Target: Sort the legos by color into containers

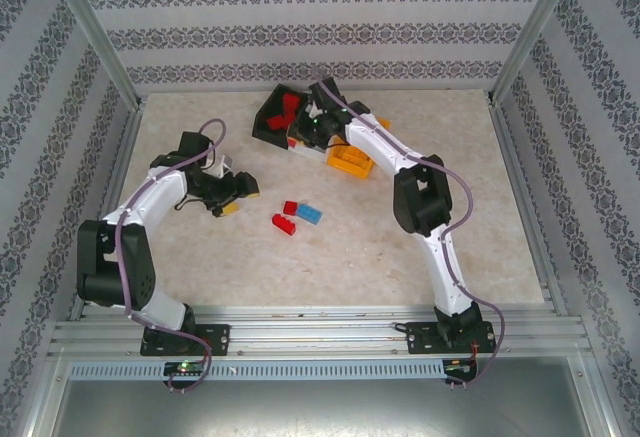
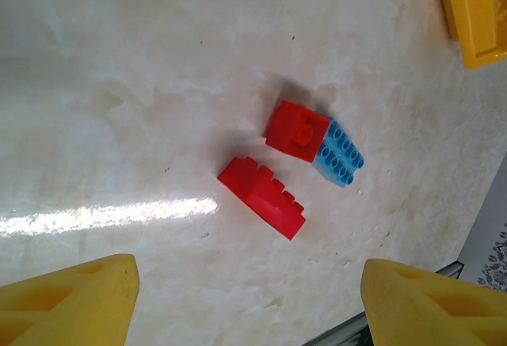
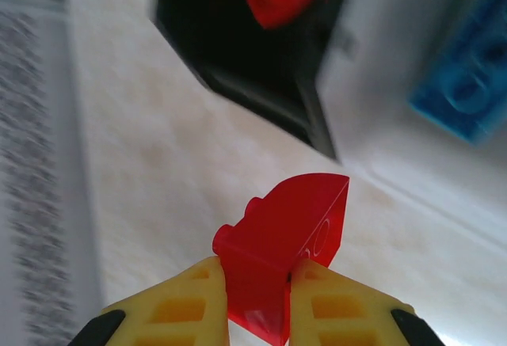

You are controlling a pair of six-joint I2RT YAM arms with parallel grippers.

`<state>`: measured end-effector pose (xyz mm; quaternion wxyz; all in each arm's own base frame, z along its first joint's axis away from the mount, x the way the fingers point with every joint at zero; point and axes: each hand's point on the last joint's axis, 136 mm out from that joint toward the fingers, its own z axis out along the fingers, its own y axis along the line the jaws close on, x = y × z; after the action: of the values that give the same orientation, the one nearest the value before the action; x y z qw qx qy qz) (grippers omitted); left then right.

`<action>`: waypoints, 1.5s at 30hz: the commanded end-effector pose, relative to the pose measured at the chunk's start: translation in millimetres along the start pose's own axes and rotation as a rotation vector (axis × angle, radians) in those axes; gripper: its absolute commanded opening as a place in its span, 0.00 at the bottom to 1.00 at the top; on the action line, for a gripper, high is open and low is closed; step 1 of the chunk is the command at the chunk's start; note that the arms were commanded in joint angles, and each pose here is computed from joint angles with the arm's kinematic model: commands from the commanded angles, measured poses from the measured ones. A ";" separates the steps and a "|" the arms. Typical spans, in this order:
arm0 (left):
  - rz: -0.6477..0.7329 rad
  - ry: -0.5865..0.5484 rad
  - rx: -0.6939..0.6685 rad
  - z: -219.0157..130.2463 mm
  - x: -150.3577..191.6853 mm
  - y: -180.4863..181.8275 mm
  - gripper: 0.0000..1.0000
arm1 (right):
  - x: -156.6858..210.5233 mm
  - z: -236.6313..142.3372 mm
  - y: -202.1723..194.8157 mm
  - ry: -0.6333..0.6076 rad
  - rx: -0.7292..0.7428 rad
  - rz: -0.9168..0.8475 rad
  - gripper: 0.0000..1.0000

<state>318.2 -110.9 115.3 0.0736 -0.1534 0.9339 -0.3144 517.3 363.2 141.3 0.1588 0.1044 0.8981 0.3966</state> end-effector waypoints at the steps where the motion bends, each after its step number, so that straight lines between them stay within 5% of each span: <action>1: -0.061 0.031 -0.002 -3.1 17.5 10.3 0.75 | -38.2 8.2 58.8 -0.077 -0.268 0.044 0.17; 4: -0.085 0.044 -0.011 -2.2 27.6 16.1 0.75 | -64.4 18.7 71.4 -0.132 -0.327 0.044 0.20; 11: -0.101 0.073 -0.072 -4.6 44.6 30.6 0.75 | -116.8 25.7 59.3 -0.282 -0.406 0.112 0.41; 20: -0.084 0.061 -0.079 -3.0 37.7 30.7 0.76 | -116.9 -1.5 60.3 -0.289 -0.331 0.020 0.51; 29: 0.134 0.104 -0.142 -1.4 41.0 9.4 0.79 | -49.4 -47.3 92.7 -0.145 -0.194 -0.171 0.55; 34: 0.341 0.219 -0.227 26.6 66.4 1.1 0.82 | 1.4 -81.0 61.0 -0.101 -0.070 -0.127 0.57; 38: 0.377 0.274 -0.235 52.6 81.1 -6.1 0.88 | 43.4 -118.7 20.8 -0.101 0.002 -0.066 0.58; 45: 0.600 0.315 -0.354 75.4 73.3 -7.8 1.00 | 112.1 -160.1 -23.3 -0.081 0.083 -0.040 0.59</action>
<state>260.1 -189.6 58.6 -0.0206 0.1084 0.9779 -0.1776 369.1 282.9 210.2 0.1912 0.0985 0.9043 0.3688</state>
